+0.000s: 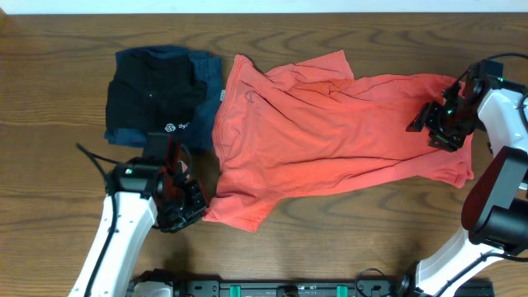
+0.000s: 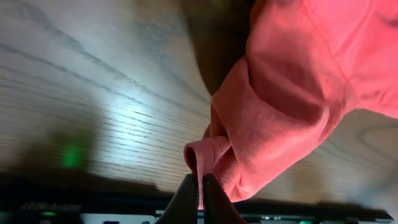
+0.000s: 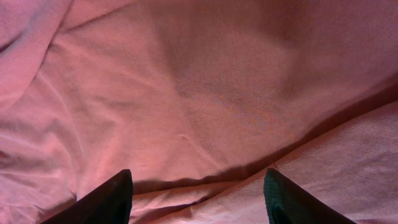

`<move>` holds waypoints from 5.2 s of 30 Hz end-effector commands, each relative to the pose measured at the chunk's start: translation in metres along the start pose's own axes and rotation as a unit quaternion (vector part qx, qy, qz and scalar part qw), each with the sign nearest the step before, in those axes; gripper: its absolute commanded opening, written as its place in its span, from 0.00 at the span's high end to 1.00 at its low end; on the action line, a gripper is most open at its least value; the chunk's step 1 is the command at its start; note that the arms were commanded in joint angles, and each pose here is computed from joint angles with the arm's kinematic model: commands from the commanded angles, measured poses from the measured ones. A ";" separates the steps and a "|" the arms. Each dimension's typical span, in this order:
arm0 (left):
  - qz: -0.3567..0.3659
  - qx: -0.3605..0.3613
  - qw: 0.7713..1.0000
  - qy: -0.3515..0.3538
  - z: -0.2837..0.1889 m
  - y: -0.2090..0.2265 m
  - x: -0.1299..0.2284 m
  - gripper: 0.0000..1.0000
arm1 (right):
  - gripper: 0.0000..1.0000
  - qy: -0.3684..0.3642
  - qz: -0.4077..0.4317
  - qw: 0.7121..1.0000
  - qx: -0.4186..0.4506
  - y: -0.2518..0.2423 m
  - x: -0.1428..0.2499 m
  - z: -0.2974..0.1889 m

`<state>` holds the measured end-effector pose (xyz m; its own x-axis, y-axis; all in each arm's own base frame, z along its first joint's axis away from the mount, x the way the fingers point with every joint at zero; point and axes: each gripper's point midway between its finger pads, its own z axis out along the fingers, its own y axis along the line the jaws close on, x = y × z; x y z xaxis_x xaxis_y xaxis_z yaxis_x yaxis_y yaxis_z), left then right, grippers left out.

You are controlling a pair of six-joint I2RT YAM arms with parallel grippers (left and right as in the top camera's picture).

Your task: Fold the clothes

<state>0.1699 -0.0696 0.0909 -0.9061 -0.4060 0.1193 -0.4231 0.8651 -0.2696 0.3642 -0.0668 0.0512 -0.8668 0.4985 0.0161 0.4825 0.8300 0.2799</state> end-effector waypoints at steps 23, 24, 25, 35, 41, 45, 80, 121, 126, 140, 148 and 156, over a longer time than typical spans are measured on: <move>0.222 0.045 0.974 0.027 0.014 -0.045 0.038 0.53 | 0.33 -0.017 0.002 1.000 -0.008 0.004 -0.006 -0.009; 0.251 0.046 0.966 0.032 0.020 -0.052 0.045 0.53 | 0.33 -0.017 0.002 1.000 -0.008 0.004 -0.006 -0.009; 0.278 0.044 0.959 0.036 0.025 -0.059 0.051 0.55 | 0.33 -0.017 0.002 1.000 -0.008 0.004 -0.006 -0.009; 0.407 -0.055 0.906 0.100 0.102 -0.069 0.081 0.55 | 0.33 -0.015 0.002 1.000 -0.007 0.004 -0.005 -0.009; 0.412 -0.075 0.901 0.113 0.123 -0.065 0.075 0.59 | 0.32 -0.014 0.002 1.000 -0.007 0.004 -0.005 -0.009; 0.416 -0.096 0.900 0.090 0.123 -0.063 0.065 0.59 | 0.32 -0.014 0.002 1.000 -0.007 0.004 -0.005 -0.009; 0.468 -0.132 0.872 0.051 0.103 -0.079 0.042 0.63 | 0.30 -0.017 0.002 1.000 -0.008 0.004 -0.006 -0.009; 0.490 -0.213 0.842 0.071 0.139 -0.056 0.053 0.94 | 0.30 -0.017 0.001 1.000 -0.007 0.004 -0.006 -0.009; 0.490 -0.210 0.843 0.072 0.133 -0.063 0.054 0.94 | 0.30 -0.017 0.002 1.000 -0.007 0.004 -0.006 -0.009; 0.506 -0.062 0.859 0.040 0.009 -0.148 0.087 0.94 | 0.30 -0.017 0.001 1.000 -0.008 0.004 -0.006 -0.009; 0.505 -0.036 0.861 0.039 0.009 -0.158 0.098 0.94 | 0.30 -0.017 0.001 1.000 -0.008 0.004 -0.006 -0.009; 0.541 -0.015 0.840 0.042 0.028 -0.179 0.120 0.94 | 0.29 -0.018 0.001 1.000 -0.008 0.005 -0.007 -0.009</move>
<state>0.1448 -0.2726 0.1292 -0.7688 0.6286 -0.1172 0.6374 0.7386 -0.2195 0.3657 -0.0673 0.0513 -0.8668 0.4985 0.0098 0.4808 0.8305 0.2812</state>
